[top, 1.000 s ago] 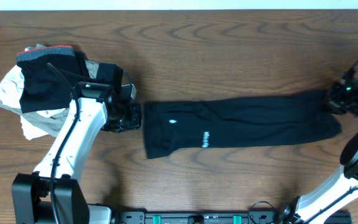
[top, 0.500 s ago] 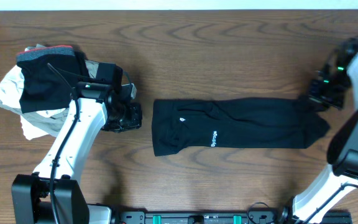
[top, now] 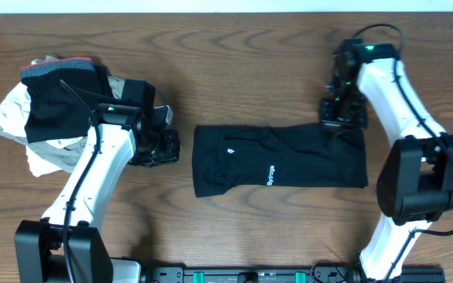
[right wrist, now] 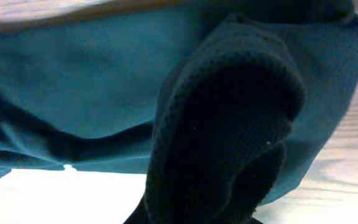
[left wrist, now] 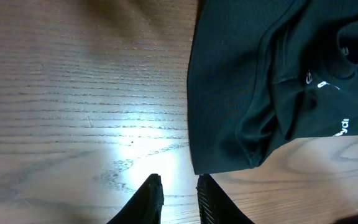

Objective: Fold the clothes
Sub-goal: 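Lift the strip's right end with the right gripper and fold it leftward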

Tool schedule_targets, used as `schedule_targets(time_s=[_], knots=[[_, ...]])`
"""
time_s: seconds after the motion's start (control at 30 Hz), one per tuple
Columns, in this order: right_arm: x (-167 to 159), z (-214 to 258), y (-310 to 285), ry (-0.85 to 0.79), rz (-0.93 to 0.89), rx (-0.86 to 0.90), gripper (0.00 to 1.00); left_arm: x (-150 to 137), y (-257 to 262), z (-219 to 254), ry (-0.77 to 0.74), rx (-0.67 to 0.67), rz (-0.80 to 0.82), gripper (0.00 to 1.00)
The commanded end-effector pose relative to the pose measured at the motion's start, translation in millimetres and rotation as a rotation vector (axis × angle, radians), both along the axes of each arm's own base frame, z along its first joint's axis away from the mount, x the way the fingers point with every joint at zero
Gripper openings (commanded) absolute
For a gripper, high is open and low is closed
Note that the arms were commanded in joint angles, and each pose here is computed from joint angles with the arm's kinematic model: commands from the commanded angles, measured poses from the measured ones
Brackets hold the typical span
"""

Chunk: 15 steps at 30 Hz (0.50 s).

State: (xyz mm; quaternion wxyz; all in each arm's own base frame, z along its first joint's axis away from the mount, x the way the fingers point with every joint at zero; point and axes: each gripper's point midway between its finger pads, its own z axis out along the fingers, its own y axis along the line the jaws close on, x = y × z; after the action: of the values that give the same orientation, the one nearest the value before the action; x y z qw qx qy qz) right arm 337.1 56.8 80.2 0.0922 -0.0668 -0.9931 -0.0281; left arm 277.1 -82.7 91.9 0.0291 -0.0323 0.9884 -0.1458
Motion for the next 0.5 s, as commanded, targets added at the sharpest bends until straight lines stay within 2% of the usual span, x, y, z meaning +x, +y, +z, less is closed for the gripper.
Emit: schedule_targets(time_s=[0.0, 0.07, 0.1, 0.23, 0.37, 0.47], knots=[[6, 6, 16, -0.047, 0.0, -0.024, 0.02, 3, -2, 6, -0.016, -0.008, 0.004, 0.23], [5, 4, 27, -0.055, 0.029, -0.022, 0.09, 3, -1, 6, -0.016, -0.008, 0.004, 0.23], [5, 3, 31, -0.057, 0.042, -0.021, 0.15, 3, -2, 6, -0.016, -0.008, 0.004, 0.23], [4, 1, 46, -0.073, 0.083, -0.016, 0.22, 3, -1, 6, -0.016, -0.008, 0.004, 0.23], [3, 1, 54, -0.08, 0.128, -0.01, 0.42, 3, -1, 6, -0.016, -0.008, 0.004, 0.23], [2, 1, 55, -0.079, 0.169, -0.005, 0.44, 3, -1, 6, -0.017, -0.008, 0.004, 0.23]])
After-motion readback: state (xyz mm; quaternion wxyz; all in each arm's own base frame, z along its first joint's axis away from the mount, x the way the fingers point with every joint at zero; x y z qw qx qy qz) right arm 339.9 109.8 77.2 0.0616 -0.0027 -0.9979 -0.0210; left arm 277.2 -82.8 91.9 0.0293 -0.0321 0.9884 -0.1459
